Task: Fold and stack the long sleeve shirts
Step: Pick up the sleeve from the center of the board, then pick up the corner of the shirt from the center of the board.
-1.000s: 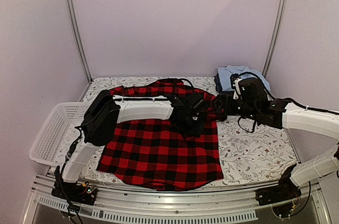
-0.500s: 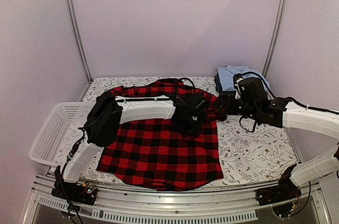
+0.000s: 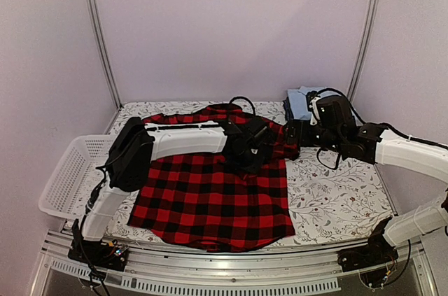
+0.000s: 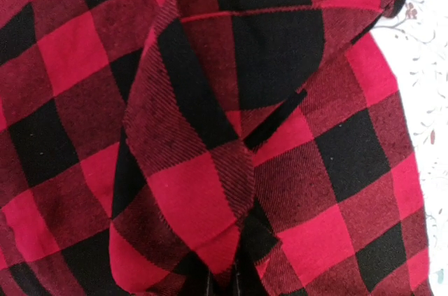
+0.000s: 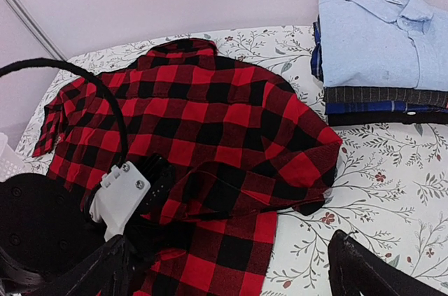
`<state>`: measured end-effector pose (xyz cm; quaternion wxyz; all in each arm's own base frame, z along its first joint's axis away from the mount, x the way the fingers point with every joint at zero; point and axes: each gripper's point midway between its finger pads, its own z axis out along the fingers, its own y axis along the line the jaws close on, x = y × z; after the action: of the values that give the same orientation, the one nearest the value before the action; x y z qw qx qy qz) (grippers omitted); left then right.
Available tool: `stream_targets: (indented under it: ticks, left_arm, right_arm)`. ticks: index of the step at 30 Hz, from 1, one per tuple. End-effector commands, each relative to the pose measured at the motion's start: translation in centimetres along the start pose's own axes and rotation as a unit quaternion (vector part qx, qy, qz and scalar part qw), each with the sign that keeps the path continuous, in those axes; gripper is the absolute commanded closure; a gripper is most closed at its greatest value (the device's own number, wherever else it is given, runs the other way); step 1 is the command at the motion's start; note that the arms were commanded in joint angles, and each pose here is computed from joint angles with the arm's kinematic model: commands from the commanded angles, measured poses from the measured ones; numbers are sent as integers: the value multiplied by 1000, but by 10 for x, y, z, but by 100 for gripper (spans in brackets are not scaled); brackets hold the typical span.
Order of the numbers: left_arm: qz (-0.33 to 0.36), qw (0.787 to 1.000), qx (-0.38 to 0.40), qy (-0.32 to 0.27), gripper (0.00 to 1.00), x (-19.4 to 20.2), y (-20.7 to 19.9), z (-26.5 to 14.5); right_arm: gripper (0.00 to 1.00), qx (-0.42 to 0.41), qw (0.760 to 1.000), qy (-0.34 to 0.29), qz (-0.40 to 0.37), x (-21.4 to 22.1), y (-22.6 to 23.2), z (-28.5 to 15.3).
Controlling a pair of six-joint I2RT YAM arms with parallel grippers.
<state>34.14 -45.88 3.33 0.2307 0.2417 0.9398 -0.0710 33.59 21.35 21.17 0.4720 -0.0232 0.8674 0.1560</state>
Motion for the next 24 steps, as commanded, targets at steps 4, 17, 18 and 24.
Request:
stream_targets:
  ticks: [4, 17, 18, 24]
  left_arm:
    - [-45, 993, 76, -73, 100, -52, 9, -69]
    - [-135, 963, 192, -130, 100, -80, 57, -134]
    - [-140, 960, 200, -136, 100, -83, 63, -139]
    - [-142, 954, 222, -145, 100, -93, 86, -152]
  right_arm:
    - [4, -34, 999, 13, -10, 3, 7, -11]
    - [15, -69, 988, 135, -6, 70, 9, -9]
    - [15, -70, 987, 148, 4, 80, 8, -10]
    - [19, -81, 969, 228, 46, 142, 20, -30]
